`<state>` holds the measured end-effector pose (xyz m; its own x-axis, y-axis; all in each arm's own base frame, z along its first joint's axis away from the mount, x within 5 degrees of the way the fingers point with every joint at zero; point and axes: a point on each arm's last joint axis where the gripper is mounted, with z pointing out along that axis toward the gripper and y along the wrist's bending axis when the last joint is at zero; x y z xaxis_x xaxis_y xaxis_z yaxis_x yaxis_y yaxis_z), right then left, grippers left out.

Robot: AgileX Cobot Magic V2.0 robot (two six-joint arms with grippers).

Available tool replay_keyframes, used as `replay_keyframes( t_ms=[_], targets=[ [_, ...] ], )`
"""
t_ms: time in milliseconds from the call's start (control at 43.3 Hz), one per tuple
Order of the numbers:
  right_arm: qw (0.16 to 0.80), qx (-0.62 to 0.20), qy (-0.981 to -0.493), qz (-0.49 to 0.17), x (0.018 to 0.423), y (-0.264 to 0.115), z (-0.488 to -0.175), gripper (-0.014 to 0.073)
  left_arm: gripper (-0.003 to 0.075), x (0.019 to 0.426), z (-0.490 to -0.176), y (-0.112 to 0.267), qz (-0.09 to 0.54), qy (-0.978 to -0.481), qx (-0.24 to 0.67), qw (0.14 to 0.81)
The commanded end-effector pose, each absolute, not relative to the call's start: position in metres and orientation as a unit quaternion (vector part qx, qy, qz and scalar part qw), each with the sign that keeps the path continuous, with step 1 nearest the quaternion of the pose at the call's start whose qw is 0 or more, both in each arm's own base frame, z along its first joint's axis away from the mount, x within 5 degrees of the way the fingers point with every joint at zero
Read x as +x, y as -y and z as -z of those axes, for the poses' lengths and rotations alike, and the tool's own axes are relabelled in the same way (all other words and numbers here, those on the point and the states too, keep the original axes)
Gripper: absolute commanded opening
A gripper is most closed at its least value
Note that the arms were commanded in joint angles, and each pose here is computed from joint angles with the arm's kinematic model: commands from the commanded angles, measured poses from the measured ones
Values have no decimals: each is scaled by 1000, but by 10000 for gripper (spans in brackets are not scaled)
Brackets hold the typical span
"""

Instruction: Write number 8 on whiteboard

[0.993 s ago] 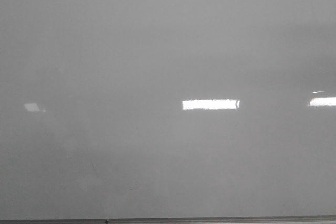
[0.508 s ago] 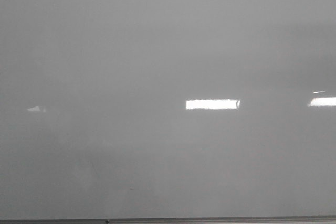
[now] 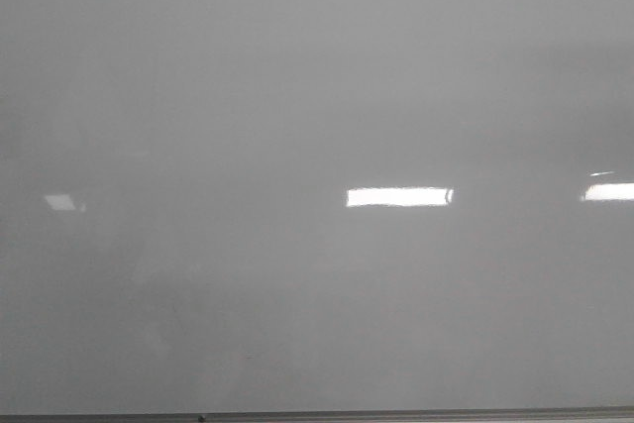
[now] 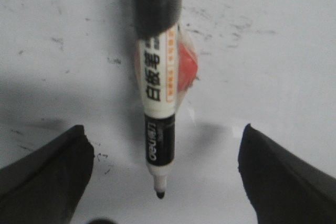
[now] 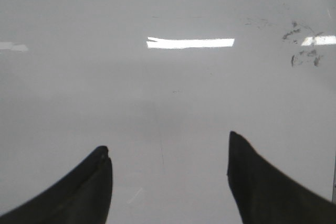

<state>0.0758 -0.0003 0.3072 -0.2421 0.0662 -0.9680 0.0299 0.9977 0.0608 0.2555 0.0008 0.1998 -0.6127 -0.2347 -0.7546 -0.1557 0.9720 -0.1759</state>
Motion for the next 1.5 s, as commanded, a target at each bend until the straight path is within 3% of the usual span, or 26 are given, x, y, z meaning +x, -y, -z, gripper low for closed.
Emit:
replay_keyframes(
  t_ms=[0,139,393,554,716,808,970,1062,1155,1270,1478],
  targets=[
    [653,30,-757,-12,78,1,-324,498,542,267,-215,-2,46,-865,-115,486],
    [653,30,-757,-12,78,1,-324,498,477,268,-213,-2,46,-867,-115,483],
    [653,30,-757,-12,78,1,-324,498,126,271,-206,-2,40,-874,-106,473],
    [653,30,-757,-12,78,1,-324,498,-22,271,-207,-1,36,-874,-92,476],
    [653,30,-757,-12,78,1,-324,498,-21,262,-226,0,39,-871,-79,483],
    [649,30,-760,-13,78,1,-323,499,-21,250,-246,6,49,-890,-62,450],
    [610,29,-791,-25,80,-1,-323,499,-21,234,-276,36,42,-939,104,326],
    [573,8,-818,-40,88,-5,-326,499,-21,225,-288,60,51,-936,221,269],
    [535,-49,-841,-59,101,-14,-329,499,-21,214,-298,87,57,-908,341,234],
    [460,-210,-854,-126,119,-42,-332,499,-21,185,-308,122,57,-816,548,175],
    [411,-369,-806,-213,133,-84,-343,499,-21,163,-313,145,53,-763,625,155]
  ],
)
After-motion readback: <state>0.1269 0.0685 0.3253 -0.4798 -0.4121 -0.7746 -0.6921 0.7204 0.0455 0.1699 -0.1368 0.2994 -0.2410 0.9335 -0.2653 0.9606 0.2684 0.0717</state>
